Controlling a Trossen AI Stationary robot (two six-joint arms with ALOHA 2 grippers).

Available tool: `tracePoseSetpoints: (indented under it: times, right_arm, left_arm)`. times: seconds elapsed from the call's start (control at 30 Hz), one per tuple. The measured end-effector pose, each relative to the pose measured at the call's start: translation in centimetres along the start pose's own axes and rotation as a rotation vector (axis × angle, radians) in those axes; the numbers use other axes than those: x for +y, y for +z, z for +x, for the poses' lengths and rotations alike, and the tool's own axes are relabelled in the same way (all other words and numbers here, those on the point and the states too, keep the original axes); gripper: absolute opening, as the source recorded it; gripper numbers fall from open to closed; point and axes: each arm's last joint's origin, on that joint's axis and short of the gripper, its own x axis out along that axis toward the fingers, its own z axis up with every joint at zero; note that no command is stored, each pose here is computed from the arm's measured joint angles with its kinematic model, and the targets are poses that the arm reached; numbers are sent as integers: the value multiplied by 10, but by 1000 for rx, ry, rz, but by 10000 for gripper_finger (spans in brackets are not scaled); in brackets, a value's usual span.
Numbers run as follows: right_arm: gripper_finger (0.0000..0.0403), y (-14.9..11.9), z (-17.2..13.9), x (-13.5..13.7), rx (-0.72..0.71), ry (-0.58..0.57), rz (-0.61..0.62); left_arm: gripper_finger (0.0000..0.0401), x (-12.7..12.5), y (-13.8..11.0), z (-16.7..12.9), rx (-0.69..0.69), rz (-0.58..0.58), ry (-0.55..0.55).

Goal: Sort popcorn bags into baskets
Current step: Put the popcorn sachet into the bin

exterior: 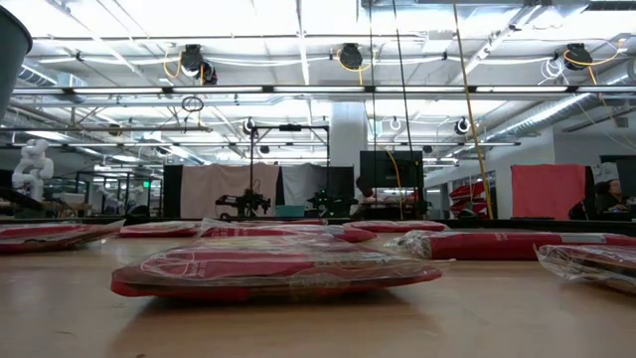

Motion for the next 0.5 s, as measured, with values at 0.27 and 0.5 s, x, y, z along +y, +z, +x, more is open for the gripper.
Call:
tracePoseSetpoints:
  times: [0.27, 0.5]
  right_arm:
    - [144, 1, 0, -1, -2, -3, 3]
    - [144, -3, 0, -5, 42, -39, 100]
  left_arm:
    - [171, 33, 6, -45, -241, -30, -81]
    - [113, 58, 20, -65, -380, -24, -74]
